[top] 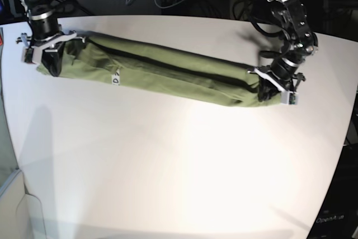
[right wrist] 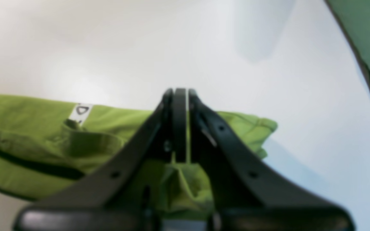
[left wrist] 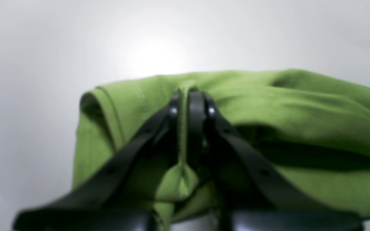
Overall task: Fold the T-shirt properly
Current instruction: 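Pull the strip ends apart with both grippers to straighten it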
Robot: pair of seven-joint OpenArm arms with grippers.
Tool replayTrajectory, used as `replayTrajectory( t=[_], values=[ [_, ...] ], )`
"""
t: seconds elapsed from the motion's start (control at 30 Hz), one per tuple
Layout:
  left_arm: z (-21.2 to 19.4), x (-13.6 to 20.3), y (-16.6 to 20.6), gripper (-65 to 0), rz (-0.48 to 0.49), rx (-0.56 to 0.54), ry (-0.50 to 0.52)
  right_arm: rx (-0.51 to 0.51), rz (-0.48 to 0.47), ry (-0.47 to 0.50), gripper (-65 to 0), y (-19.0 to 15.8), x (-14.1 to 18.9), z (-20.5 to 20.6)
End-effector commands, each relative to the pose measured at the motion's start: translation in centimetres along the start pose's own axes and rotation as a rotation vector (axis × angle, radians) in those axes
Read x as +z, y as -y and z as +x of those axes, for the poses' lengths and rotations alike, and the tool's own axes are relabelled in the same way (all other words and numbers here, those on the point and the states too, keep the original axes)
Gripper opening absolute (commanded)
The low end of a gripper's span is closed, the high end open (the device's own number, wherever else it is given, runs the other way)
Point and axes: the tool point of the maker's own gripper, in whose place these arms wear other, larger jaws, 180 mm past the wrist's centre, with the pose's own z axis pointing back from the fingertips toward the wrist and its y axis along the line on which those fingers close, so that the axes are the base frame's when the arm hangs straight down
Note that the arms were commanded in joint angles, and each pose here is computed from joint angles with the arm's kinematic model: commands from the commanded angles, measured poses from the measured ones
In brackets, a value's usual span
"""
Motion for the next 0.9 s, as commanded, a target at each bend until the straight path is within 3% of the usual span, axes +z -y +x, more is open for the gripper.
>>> replayTrajectory(
  t=[0.0, 0.33, 0.87],
  values=[
    [-0.6, 0.5, -0.9, -63.2, 0.034, -0.038, -0.057, 0.001, 0.001, 0.041, -64.1, 0.1, 0.2, 1.0],
    [4.5, 3.2, -3.3, -63.2, 0.140, -0.076, 0.084, -0.019, 0.000, 0.014, -64.1, 0.1, 0.0, -0.1],
    [5.7, 6.0, -3.4, -63.3, 0.180, -0.153, 0.118, -0.018, -0.001, 0.014, -64.1, 0.2, 0.0, -0.1]
  ],
)
